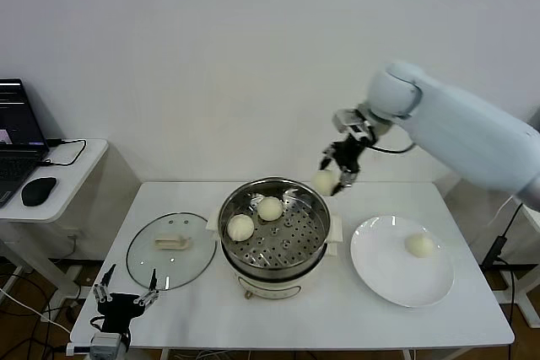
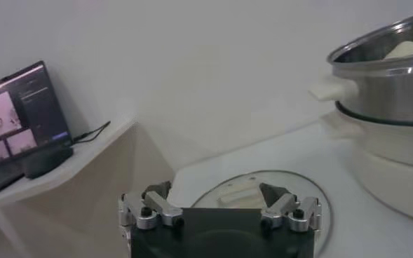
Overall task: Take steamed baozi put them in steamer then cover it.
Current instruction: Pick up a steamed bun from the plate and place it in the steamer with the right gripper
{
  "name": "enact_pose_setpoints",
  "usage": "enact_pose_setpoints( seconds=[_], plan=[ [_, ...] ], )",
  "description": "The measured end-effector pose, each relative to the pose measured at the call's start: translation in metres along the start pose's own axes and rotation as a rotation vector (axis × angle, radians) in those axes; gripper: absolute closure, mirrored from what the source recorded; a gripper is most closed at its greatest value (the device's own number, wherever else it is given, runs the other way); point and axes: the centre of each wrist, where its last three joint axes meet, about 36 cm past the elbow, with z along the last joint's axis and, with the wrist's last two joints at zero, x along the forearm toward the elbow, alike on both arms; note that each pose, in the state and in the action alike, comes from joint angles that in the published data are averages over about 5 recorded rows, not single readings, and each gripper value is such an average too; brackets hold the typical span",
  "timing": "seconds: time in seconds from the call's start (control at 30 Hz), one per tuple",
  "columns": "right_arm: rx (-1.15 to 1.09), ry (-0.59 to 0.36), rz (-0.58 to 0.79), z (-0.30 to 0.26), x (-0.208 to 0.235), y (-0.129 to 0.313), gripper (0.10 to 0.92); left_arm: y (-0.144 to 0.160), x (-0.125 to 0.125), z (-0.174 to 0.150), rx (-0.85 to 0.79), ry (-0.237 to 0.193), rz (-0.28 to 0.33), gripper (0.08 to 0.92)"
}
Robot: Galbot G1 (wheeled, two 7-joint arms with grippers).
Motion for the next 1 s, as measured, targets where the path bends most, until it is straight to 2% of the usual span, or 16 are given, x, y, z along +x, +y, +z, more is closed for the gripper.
enact_pose_setpoints(
  seconds=[0.2,0.57,1.0],
  plan=[
    [0.204,0.001,-0.028,-0.043,-0.015,-0.008,0.389,0.003,0.000,-0.001,0.002,-0.001,-0.019,0.177],
    [0.565,0.065,-0.032,-0.099,-0.054,0.005,0.386,0.007,0.002,0.001,-0.002,0.007,-0.036,0.177],
    [0.789,0.055,-0.084,-0.124,-0.103,0.028,0.386,0.008,0.006,0.000,0.001,0.013,-0.023,0.177]
  ],
)
